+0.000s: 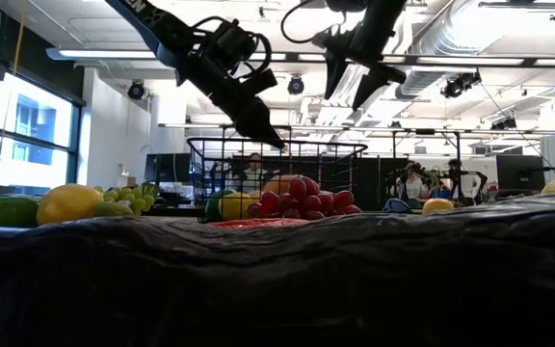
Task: Build produce basket
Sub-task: Put the lime into the wire basket
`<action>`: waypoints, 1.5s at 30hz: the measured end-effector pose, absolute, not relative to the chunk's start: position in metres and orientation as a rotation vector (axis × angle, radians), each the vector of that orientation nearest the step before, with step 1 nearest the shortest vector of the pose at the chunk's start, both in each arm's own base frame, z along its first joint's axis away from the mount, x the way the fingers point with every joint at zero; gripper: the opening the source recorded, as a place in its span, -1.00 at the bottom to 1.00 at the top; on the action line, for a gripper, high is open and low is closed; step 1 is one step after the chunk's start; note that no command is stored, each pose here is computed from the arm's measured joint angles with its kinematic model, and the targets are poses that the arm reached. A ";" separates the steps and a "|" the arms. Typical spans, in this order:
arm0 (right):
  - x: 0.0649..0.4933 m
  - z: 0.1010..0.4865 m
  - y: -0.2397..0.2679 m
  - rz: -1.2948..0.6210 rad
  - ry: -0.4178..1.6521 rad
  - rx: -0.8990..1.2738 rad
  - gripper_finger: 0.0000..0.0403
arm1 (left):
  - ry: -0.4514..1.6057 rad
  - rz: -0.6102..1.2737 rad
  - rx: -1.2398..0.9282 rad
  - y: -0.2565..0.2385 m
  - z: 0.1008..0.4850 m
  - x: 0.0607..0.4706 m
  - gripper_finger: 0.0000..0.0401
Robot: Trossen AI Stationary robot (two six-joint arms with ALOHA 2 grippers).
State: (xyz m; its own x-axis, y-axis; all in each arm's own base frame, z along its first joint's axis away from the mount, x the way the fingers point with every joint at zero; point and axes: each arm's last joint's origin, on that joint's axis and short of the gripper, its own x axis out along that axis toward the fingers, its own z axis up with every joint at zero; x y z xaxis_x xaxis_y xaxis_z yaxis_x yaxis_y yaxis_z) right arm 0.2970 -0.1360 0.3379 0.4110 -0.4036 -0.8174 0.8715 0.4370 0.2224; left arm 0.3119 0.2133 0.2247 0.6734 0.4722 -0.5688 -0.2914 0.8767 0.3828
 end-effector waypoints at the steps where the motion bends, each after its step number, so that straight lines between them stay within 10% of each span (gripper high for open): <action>1: 0.296 0.340 -0.133 -0.894 0.758 0.725 0.38 | 0.721 0.442 0.256 0.214 0.226 0.312 0.21; 25: 0.284 0.357 -0.060 -0.820 0.840 0.607 0.38 | 0.796 0.420 0.059 0.192 0.306 0.280 0.21; 45: 0.255 0.325 -0.003 -0.832 1.287 0.557 0.38 | 0.835 0.349 -0.160 0.158 0.284 0.247 0.21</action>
State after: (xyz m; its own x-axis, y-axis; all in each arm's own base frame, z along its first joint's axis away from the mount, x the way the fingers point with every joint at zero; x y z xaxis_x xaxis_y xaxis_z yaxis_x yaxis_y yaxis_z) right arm 0.2547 -0.0030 0.3250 0.0639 -0.2235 -0.9726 0.7950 0.6005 -0.0857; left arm 0.2469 0.1579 0.2836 0.6188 0.2397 -0.7481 -0.3644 0.9312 -0.0031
